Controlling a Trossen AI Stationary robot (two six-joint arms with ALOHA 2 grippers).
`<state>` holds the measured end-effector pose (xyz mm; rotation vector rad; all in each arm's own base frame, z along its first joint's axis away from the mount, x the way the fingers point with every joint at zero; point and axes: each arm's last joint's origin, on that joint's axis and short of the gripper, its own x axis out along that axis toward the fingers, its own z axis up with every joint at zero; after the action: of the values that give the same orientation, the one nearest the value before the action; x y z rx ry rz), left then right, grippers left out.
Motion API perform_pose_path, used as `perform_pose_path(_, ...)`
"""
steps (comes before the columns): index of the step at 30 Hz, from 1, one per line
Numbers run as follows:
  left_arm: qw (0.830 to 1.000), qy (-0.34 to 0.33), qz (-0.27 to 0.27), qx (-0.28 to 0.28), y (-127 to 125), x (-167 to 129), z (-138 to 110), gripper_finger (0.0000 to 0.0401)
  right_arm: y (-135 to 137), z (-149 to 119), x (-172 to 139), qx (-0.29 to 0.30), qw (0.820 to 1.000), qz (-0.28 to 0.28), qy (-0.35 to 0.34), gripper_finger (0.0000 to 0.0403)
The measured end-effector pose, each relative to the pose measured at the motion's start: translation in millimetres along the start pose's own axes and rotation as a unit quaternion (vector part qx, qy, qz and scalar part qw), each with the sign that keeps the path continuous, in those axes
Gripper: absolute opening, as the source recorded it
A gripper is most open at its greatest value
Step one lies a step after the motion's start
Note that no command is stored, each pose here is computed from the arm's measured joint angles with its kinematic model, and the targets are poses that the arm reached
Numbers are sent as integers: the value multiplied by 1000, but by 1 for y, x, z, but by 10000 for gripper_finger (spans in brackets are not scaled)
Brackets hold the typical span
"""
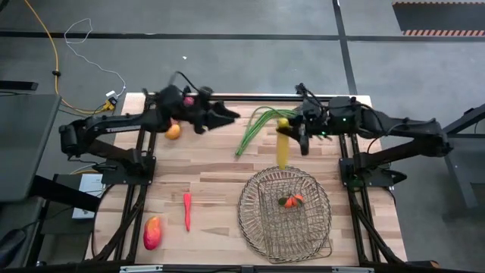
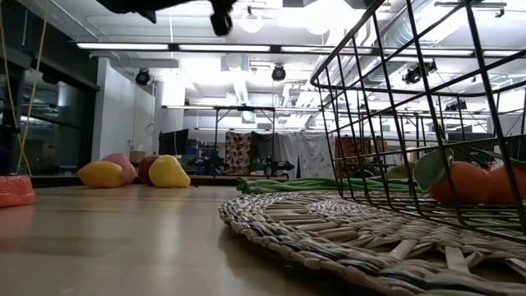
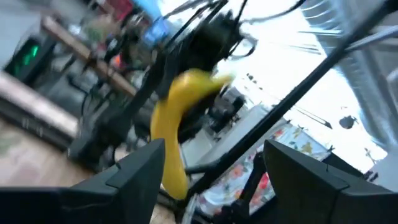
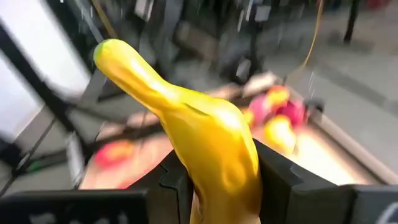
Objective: Build produce basket
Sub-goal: Put the banana into the wire basket
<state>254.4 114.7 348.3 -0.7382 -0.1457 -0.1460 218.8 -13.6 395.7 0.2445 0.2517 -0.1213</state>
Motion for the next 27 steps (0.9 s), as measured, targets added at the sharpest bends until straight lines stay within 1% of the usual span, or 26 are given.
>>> perform_pose_path(3, 999, -25, -6, 38, -11, -12, 11, 261, 17, 5, -3, 20, 996, 17, 81, 111)
perform_pose_path(6, 997, -42, -11, 68, -21, -21, 18, 260, 35, -2, 1, 42, 985, 42, 164, 112)
perform_pose_path(10, 996, -47, -15, 79, -27, -24, 20, 260, 62, -29, 10, 85, 958, 57, 267, 113)
perform_pose_path(14, 996, -43, -18, 77, -28, -24, 18, 259, 87, -61, 19, 135, 932, 49, 332, 113)
perform_pose_path(18, 996, -41, -15, 74, -27, -23, 18, 259, 106, -87, 28, 202, 903, 14, 379, 113)
perform_pose_path(21, 997, -41, -12, 65, -27, -23, 17, 259, 117, -105, 36, 238, 881, -36, 407, 113)
perform_pose_path(24, 998, -40, -13, 49, -27, -23, 17, 259, 128, -126, 41, 254, 858, -85, 439, 114)
perform_pose_path(27, 998, -39, -14, 53, -27, -23, 17, 259, 137, -143, 49, 257, 843, -118, 457, 114)
